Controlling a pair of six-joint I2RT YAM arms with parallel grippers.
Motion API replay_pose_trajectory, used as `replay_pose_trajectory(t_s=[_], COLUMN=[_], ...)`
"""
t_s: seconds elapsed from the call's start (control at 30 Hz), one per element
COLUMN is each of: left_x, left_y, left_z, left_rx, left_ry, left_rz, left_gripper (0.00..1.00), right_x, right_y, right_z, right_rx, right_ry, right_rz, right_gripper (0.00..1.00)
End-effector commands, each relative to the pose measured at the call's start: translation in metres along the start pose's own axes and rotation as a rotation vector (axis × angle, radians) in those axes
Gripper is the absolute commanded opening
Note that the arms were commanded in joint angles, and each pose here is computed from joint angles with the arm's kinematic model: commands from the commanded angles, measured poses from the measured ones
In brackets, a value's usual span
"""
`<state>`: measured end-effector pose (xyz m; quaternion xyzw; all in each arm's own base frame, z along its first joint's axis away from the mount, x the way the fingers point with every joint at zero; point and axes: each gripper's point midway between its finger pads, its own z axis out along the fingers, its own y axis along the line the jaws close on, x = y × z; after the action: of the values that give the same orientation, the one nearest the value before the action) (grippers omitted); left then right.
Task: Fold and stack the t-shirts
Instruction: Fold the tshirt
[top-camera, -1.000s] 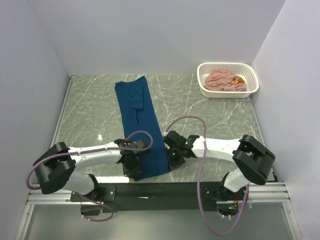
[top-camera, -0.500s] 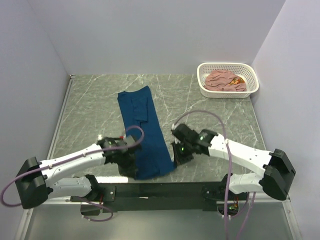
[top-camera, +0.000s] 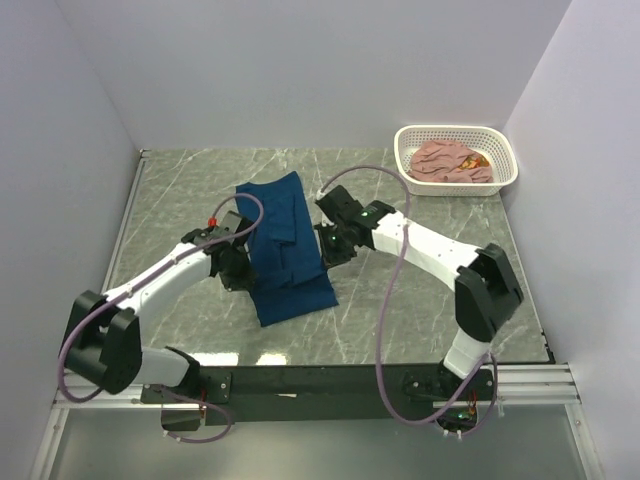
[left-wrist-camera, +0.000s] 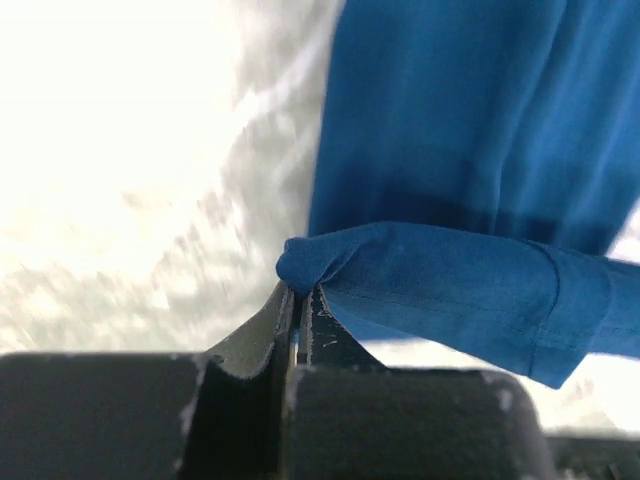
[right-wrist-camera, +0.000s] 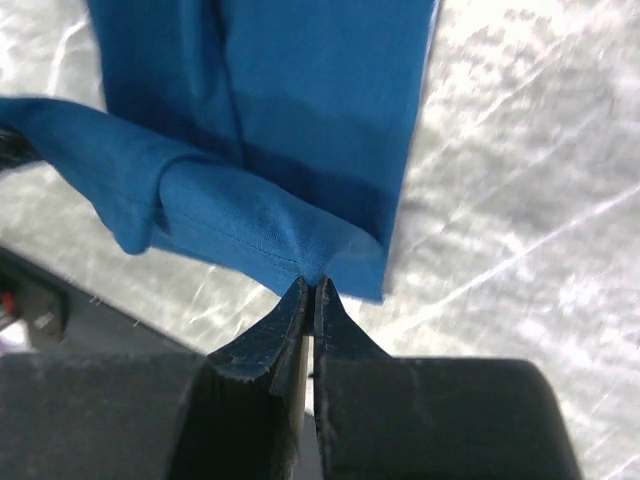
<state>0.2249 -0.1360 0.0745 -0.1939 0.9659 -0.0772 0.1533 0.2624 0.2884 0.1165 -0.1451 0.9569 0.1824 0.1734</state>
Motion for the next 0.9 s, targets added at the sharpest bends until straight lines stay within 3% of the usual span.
replay_pose_trajectory(t_s=[0.0, 0.27, 0.73, 0.77, 0.87], left_x=[-0.058, -0.104, -0.126, -0.127, -0.130], left_y=[-0.006, -0.014, -0.018, -0.017, -0.020], left_z=[-0.002, 0.010, 0.060, 0.062, 0.062], left_rx=[-0.029, -0.006, -0.081, -0.087, -0.086], left_ry=[-0.204, -0.319, -0.276, -0.277, -0.277], left_rz=[0.053, 0.059, 0.027, 0.023, 0.021], left_gripper=[0.01, 0.01, 0.06, 0.12, 0.27], right_x=[-0.034, -0.066, -0.097, -0.097, -0.098], right_y=[-0.007, -0.015, -0.040, -0.042, -0.049], right_z=[0.002, 0.023, 0.064, 0.067, 0.074], right_rx=[0.037, 0.041, 0.075, 0.078, 0.097], right_ry=[-0.088, -0.131, -0.146, -0.146, -0.149], right_rz=[-0.043, -0.029, 0.011, 0.016, 0.029], right_gripper=[0.00, 0.00, 0.00, 0.02, 0.26])
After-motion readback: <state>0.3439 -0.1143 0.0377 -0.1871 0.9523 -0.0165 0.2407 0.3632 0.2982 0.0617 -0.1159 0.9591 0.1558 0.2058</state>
